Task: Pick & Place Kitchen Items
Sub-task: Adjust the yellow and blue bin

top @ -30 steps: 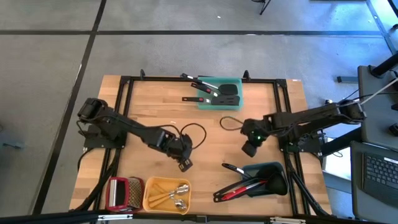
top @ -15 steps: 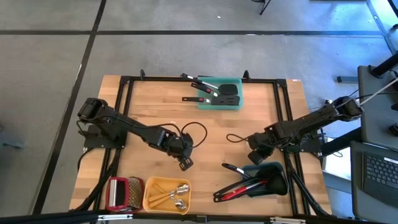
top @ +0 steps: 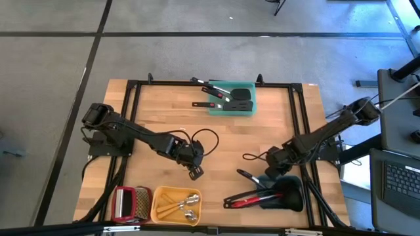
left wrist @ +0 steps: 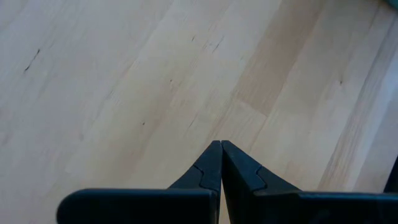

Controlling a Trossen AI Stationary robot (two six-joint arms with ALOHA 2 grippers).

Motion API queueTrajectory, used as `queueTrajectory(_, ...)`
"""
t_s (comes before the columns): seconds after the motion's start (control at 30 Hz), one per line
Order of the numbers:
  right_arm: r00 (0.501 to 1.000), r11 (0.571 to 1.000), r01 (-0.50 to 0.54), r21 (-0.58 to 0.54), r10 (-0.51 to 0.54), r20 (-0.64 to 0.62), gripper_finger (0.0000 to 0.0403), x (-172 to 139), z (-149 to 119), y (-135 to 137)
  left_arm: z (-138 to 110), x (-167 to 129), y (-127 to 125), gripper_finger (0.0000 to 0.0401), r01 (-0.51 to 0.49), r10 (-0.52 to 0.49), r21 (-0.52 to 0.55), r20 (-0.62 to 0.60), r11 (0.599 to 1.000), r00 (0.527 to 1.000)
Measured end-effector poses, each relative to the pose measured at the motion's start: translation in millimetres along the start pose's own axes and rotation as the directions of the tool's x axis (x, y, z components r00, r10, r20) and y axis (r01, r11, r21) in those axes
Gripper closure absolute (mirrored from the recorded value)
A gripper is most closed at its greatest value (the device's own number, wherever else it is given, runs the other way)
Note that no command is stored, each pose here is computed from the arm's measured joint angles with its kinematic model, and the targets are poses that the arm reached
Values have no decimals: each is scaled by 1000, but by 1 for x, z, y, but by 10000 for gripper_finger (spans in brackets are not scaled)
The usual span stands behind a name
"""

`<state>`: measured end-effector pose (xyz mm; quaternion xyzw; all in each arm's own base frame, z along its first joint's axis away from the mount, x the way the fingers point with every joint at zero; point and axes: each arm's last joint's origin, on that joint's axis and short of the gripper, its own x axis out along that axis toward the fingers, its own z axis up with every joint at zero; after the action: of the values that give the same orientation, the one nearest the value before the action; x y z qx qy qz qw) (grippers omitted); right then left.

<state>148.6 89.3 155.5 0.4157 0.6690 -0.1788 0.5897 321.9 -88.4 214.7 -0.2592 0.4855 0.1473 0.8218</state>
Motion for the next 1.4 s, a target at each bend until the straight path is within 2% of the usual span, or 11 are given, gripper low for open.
queueTrajectory(0.2,1000,1000,-15,-18,15,-4,401,3,-9,4,0,0,0,400,-3,3,0,3,1000,1000)
queueTrajectory(0.5,995,998,-22,-60,28,100,401,3,-9,6,1,0,0,400,-11,11,0,12,1000,1000)
queueTrajectory(0.63,983,990,-95,-108,110,146,401,1,-3,14,1,0,1,400,-14,14,0,15,1000,1000)
queueTrajectory(0.73,967,970,-180,-162,204,152,401,-1,-1,23,1,0,1,400,-14,14,-1,16,1000,1000)
queueTrajectory(0.83,957,958,-224,-180,252,146,401,-1,-1,28,0,0,0,400,-14,14,-1,15,1000,1000)
queueTrajectory(1.27,964,945,-221,-240,249,96,401,3,-19,29,0,0,0,400,-8,9,-12,19,1000,1000)
queueTrajectory(1.4,964,950,-207,-232,238,115,401,3,-19,28,4,0,-1,400,10,-9,-11,43,1000,999)
